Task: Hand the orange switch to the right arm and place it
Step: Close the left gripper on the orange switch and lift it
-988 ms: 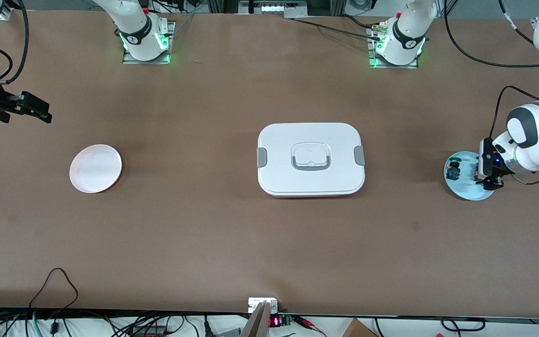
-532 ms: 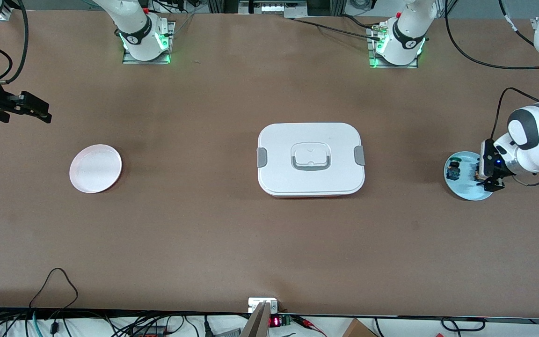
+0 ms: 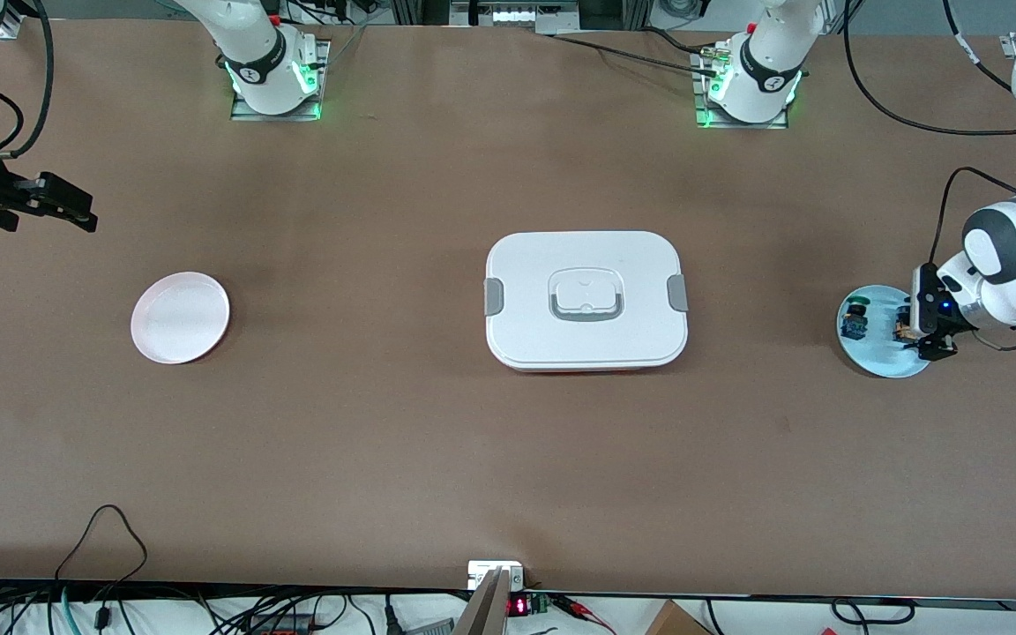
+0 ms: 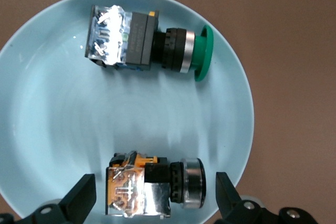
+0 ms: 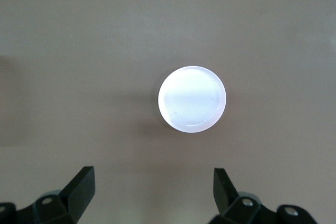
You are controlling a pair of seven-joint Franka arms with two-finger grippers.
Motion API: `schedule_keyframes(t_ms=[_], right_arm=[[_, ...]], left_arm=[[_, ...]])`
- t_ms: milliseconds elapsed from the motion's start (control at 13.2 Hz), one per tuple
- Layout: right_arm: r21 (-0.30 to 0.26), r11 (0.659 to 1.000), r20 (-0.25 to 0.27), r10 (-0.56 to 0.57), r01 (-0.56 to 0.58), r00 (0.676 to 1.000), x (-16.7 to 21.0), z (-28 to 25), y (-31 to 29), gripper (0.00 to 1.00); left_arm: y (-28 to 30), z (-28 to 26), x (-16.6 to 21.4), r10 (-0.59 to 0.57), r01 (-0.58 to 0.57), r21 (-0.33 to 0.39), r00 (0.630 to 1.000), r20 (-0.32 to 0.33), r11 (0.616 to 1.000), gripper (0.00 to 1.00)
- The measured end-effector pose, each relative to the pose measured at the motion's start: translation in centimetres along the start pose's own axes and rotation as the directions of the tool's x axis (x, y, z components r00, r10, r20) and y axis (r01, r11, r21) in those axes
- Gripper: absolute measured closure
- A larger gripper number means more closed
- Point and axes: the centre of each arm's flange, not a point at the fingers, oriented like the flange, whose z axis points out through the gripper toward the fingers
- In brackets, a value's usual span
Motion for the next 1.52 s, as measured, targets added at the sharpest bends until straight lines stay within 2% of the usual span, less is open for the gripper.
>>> schedule_keyframes(t_ms=[152,304,760,988,1140,1520], right_arm=[[0.000,1.000,0.000,0.000,0.000,1.000,0.0,0.0,0.0,0.00],[0.000,1.000,0.001,0.000,0.000,1.000,0.0,0.0,0.0,0.00],[0.000,1.000,0.001,0.002,-0.002,1.000,0.0,0.1,0.1,0.00],[0.000,1.000,0.003,0.002,-0.002,1.000,0.1,0.2,0.1,0.00],[0.000,1.000,0.006,0.002,-0.002,1.000,0.2,0.4,0.1,0.00],[-0.001,1.000,0.011,0.002,-0.002,1.000,0.3,0.6,0.1,0.00]], left_arm=[[-0.1,0.0,0.0,0.001,-0.001,0.001,1.000,0.000,1.000,0.04],[-0.2,-0.1,-0.1,0.001,-0.001,0.003,1.000,0.001,1.000,0.26],[-0.4,-0.4,-0.2,0.001,-0.001,0.009,1.000,0.005,1.000,0.27],[-0.5,-0.9,-0.3,-0.007,0.007,-0.014,1.000,-0.014,1.000,0.27],[-0.7,-2.1,-0.4,-0.013,0.010,-0.066,0.999,-0.047,0.998,0.27],[-2.2,-10.2,0.8,-0.058,0.018,-0.178,0.973,-0.222,0.984,0.27]])
